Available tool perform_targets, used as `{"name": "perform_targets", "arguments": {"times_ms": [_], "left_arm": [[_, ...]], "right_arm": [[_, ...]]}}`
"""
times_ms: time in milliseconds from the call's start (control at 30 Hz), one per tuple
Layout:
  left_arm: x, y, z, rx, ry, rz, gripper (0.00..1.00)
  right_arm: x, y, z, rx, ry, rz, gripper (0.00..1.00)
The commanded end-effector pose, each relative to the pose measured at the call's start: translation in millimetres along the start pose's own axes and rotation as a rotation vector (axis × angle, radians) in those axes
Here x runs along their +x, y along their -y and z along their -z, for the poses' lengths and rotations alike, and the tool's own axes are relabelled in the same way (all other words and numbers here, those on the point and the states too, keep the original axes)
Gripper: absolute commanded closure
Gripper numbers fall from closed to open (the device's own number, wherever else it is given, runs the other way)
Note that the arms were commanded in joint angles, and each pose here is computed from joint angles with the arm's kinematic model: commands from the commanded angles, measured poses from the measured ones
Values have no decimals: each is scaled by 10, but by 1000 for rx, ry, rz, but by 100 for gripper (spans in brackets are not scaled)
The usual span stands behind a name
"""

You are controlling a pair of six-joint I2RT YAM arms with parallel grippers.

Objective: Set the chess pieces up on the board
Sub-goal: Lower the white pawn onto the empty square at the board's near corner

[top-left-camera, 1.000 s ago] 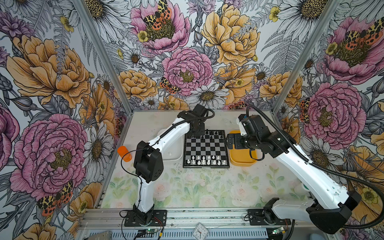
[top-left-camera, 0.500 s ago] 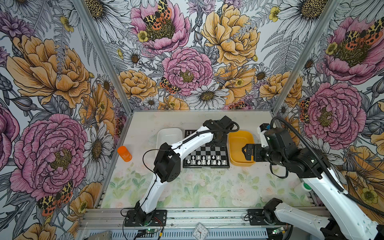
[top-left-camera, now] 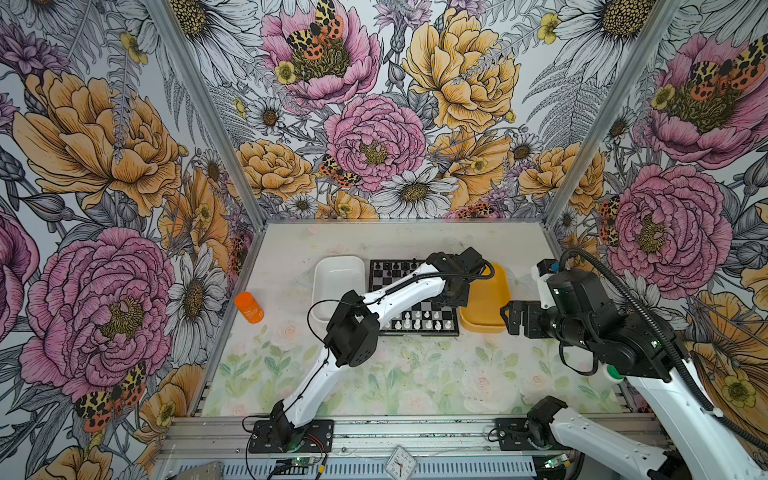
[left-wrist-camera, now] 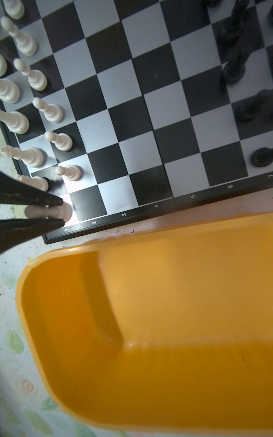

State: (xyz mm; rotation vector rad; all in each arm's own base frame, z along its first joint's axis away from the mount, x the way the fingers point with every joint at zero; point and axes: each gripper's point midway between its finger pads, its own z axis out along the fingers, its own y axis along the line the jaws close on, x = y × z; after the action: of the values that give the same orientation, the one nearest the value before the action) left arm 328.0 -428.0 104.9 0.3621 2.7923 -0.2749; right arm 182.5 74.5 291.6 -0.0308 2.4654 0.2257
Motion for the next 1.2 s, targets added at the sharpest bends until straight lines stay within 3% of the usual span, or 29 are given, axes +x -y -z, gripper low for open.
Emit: {"name": "perform_targets", "arguments": {"times_ms": [0, 1167], "left_arm": [[73, 32, -74, -4, -25, 13, 87], [323, -90, -495, -55, -123, -22, 87]], "right_arm": [[49, 70, -4, 24, -4, 3, 0], [106, 119, -61, 43, -23, -19, 0]]}}
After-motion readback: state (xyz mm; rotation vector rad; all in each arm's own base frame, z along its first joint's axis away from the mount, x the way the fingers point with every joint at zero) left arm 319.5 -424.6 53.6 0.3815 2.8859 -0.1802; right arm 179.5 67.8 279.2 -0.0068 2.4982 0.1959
